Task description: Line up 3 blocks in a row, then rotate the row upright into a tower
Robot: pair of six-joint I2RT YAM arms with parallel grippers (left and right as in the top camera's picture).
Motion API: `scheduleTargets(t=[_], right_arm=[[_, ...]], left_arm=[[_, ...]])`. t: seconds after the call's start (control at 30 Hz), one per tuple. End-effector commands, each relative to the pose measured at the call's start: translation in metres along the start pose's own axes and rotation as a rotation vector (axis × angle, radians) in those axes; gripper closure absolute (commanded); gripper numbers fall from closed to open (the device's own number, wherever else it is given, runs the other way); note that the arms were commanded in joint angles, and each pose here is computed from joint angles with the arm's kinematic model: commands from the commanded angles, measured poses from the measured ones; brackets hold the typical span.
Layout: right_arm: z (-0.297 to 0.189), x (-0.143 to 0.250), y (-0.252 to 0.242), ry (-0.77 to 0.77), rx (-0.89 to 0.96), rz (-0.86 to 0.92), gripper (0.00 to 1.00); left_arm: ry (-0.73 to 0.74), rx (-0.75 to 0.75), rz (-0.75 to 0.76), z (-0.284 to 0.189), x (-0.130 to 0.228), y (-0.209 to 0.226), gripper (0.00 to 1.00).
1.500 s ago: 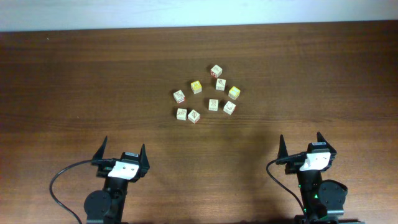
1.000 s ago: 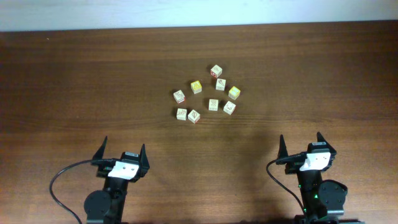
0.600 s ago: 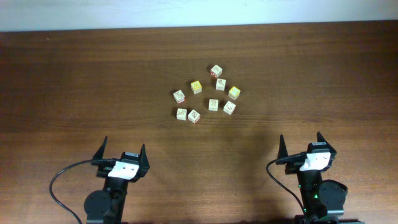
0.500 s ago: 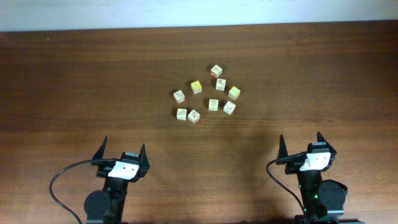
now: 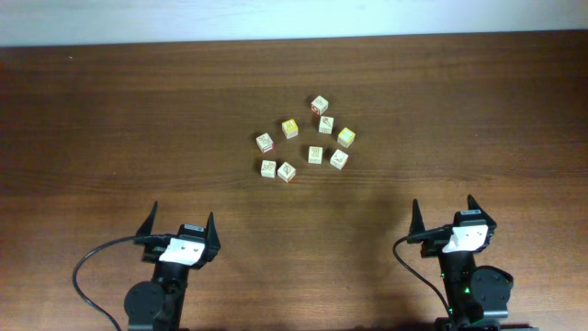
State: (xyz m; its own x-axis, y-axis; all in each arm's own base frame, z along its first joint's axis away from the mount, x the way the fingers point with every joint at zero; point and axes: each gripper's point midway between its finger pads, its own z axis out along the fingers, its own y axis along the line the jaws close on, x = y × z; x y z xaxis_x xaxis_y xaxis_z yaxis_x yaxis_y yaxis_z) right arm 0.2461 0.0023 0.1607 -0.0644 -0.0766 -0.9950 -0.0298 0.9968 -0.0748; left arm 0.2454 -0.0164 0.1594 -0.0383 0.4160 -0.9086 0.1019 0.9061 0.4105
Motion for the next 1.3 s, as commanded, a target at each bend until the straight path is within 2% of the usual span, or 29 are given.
scheduleTargets(t=[0.0, 0.17, 0.23, 0.33, 0.4, 0.53, 0.7, 0.83, 0.9, 1.03, 1.17, 1.27], right_arm=[[0.0, -0.001, 0.005, -0.012, -0.029, 0.007, 0.02], [-0.003, -0.023, 0.011, -0.078, -0.07, 0.001, 0.02], [-0.009, -0.046, 0.016, -0.128, -0.105, -0.005, 0.02], [-0.015, -0.074, 0.021, -0.166, -0.143, -0.012, 0.01], [-0.015, -0.09, 0.024, -0.163, -0.166, 0.006, 0.02], [-0.003, -0.122, 0.029, -0.096, -0.226, 0.046, 0.02], [0.025, -0.151, 0.037, 0.108, -0.306, 0.086, 0.02], [0.049, -0.172, 0.06, 0.252, -0.477, 0.141, 0.02], [0.065, -0.173, 0.066, 0.308, -0.528, 0.168, 0.02], [0.112, -0.134, 0.082, 0.541, -0.608, 0.256, 0.02], [0.134, -0.067, 0.121, 0.796, -0.682, 0.297, 0.02], [0.129, -0.03, 0.14, 0.944, -0.729, 0.363, 0.02]], left_arm=[[0.012, -0.065, 0.018, 0.0, 0.003, 0.011, 0.01], [-0.136, -0.124, 0.021, -0.004, -0.033, 0.026, 0.01], [-0.257, -0.149, 0.023, -0.011, -0.063, 0.034, 0.01], [-0.316, -0.176, 0.024, -0.02, -0.088, 0.045, 0.01], [-0.307, -0.171, 0.016, -0.022, -0.097, 0.049, 0.01], [-0.202, -0.122, 0.01, -0.014, -0.112, 0.056, 0.01], [-0.063, -0.038, 0.008, 0.011, -0.145, 0.068, 0.01], [0.015, 0.081, 0.002, 0.045, -0.181, 0.072, 0.01], [0.083, 0.15, -0.007, 0.065, -0.182, 0.067, 0.01], [0.356, 0.335, -0.043, 0.135, -0.155, 0.046, 0.01], [0.543, 0.527, -0.111, 0.176, -0.102, 0.004, 0.01], [0.707, 0.636, -0.164, 0.172, -0.055, -0.025, 0.01]])
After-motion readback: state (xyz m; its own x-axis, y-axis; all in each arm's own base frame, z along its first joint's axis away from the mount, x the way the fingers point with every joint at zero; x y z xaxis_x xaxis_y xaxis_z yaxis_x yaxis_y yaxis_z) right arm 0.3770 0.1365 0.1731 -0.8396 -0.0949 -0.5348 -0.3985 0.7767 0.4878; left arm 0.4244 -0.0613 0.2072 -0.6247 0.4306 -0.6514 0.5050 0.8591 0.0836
